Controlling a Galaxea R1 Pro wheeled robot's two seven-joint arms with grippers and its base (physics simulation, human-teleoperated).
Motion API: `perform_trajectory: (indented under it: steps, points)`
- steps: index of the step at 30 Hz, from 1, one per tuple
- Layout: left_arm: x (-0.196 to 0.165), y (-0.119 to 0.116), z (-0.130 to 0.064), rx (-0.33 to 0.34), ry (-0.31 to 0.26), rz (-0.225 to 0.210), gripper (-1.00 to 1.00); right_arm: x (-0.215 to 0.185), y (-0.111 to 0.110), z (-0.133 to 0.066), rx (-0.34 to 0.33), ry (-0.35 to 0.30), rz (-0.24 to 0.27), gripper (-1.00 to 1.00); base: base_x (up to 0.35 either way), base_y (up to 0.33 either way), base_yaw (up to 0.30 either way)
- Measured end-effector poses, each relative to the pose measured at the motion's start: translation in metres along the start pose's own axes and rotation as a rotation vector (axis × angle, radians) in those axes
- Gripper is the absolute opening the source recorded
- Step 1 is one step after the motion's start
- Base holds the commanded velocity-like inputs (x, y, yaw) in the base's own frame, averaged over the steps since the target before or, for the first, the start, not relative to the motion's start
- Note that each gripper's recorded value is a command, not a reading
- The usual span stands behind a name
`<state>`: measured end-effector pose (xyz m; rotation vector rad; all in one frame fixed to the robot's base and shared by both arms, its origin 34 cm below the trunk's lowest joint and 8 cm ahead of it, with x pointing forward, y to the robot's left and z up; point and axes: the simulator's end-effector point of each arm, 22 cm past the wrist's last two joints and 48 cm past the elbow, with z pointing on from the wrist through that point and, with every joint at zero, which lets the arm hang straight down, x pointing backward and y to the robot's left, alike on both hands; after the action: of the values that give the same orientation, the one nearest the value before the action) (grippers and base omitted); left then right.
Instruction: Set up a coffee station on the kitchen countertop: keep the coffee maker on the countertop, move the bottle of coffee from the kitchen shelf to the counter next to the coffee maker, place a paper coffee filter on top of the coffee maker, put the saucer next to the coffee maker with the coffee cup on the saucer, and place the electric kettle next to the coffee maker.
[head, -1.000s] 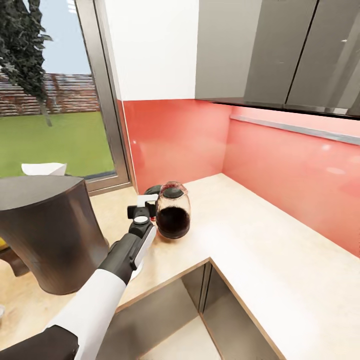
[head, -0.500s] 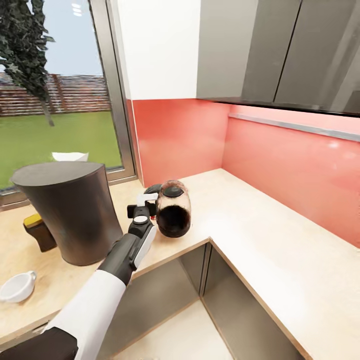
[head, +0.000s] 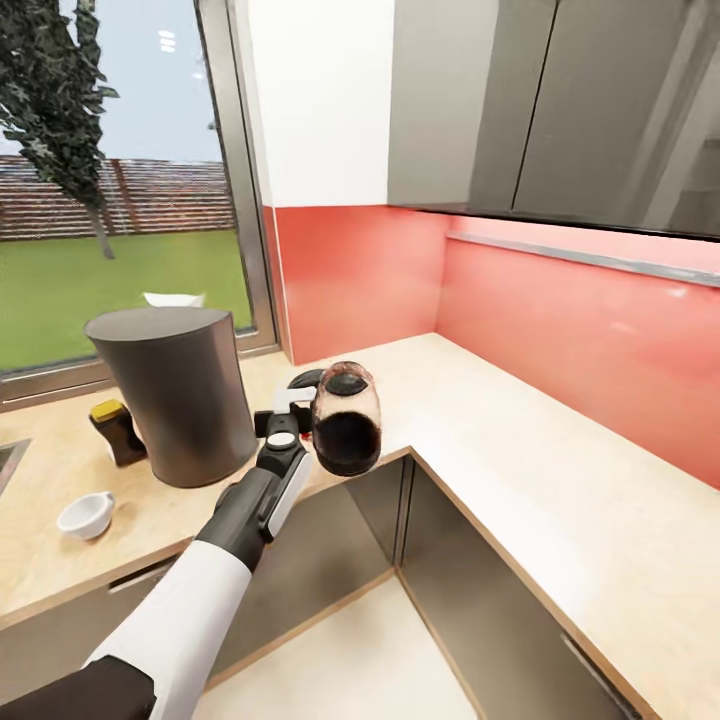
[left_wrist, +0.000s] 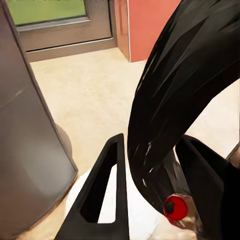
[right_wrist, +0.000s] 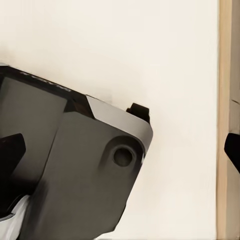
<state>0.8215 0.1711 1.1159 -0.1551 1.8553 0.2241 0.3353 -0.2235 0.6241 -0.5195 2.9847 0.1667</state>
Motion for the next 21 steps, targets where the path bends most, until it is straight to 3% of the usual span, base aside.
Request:
perform_trajectory:
  steps: [21]
  points:
    - [-0.0002, -0.0011, -0.0025, 0.009, 0.000, -0.002, -1.00, -0.0030, -0.0010, -0.0014, 0.003, -0.008, 0.000, 1.00, -0.337, 0.046, 0.001]
